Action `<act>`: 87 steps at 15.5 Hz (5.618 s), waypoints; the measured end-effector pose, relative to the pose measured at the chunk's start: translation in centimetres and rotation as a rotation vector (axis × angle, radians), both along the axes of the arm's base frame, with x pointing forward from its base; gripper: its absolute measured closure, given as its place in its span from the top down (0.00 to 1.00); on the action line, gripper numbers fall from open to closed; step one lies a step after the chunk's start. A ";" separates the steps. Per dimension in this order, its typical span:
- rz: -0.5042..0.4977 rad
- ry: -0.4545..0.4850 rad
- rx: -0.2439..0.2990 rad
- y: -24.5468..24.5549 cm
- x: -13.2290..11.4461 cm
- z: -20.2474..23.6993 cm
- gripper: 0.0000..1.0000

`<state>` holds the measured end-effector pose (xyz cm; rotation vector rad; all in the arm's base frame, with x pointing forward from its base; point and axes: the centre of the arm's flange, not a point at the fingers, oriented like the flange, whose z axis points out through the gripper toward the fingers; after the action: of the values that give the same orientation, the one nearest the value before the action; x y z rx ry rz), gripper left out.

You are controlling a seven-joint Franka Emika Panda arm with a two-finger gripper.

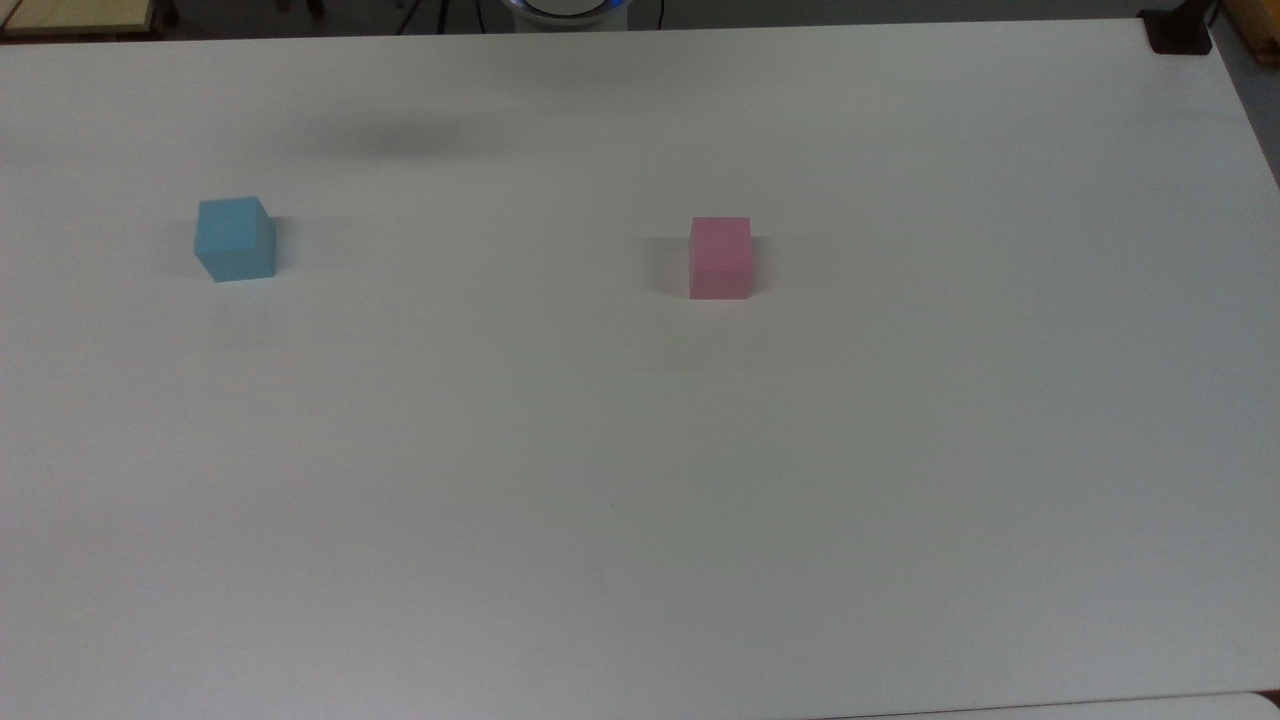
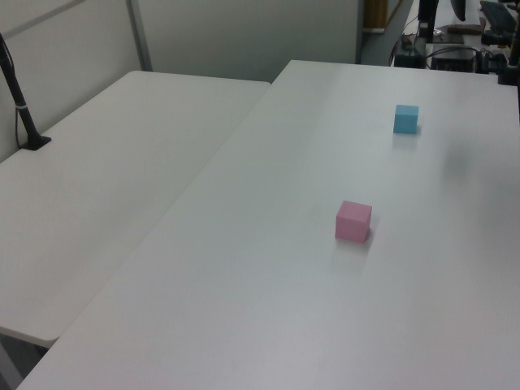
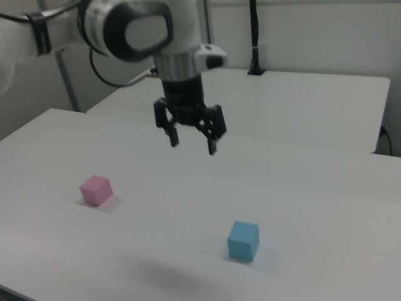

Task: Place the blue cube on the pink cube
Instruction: 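Move the open gripper over the light-blue cube, then lower the gripper and close it on the light-blue cube, then lift the light-blue cube and carry it toward the pink cube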

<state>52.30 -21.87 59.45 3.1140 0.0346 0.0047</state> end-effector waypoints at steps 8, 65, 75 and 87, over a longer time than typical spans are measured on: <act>-0.074 -0.131 -0.029 -3.9 -0.4 -11.3 1.00; -0.158 0.050 0.129 32.8 3.5 -8.9 0.55; -0.112 0.014 0.035 33.5 4.6 -10.4 0.55; -0.162 -0.132 -0.007 35.2 5.4 -4.3 0.55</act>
<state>57.70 13.35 55.11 3.0906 -0.2196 0.2060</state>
